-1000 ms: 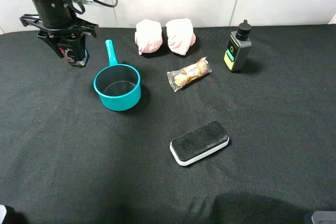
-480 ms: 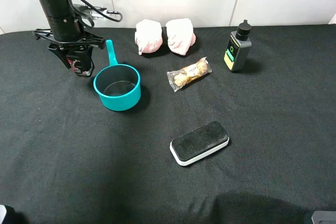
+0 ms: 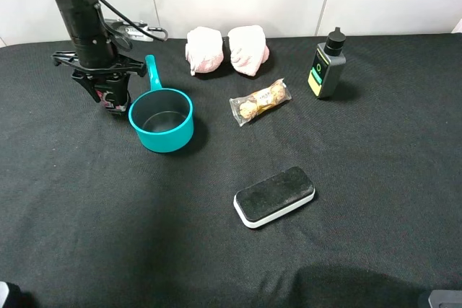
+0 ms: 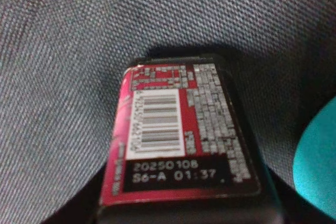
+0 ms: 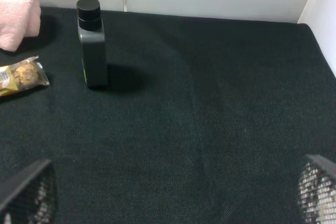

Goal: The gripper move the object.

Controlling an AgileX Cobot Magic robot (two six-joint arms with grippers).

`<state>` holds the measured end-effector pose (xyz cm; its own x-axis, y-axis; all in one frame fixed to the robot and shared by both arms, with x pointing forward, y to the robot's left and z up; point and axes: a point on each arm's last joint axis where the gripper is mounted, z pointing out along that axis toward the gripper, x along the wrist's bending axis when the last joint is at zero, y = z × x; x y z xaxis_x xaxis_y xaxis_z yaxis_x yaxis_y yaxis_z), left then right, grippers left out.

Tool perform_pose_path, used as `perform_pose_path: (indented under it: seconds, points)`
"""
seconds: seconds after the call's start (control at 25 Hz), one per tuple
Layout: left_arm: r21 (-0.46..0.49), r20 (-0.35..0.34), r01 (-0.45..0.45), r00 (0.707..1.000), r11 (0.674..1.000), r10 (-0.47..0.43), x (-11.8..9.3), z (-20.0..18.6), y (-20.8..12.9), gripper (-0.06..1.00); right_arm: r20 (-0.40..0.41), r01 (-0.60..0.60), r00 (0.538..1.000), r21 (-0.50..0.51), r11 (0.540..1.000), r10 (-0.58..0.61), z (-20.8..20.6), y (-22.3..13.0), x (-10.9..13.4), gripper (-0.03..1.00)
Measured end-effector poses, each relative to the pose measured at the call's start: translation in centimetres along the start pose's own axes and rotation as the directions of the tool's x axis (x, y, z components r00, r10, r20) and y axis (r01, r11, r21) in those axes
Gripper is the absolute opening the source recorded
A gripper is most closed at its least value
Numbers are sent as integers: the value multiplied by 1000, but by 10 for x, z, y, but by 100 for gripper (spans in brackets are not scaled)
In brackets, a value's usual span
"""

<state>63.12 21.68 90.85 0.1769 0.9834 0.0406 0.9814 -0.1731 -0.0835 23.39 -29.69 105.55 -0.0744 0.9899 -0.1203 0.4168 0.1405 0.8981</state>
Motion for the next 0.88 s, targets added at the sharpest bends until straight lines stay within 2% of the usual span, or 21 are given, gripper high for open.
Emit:
perform_pose_path:
  seconds: [0.88]
  points:
    - [15,0,1,1000,1000,-1,0,9,2,45,0,0,1000,0,1000,0,0,0,0,69]
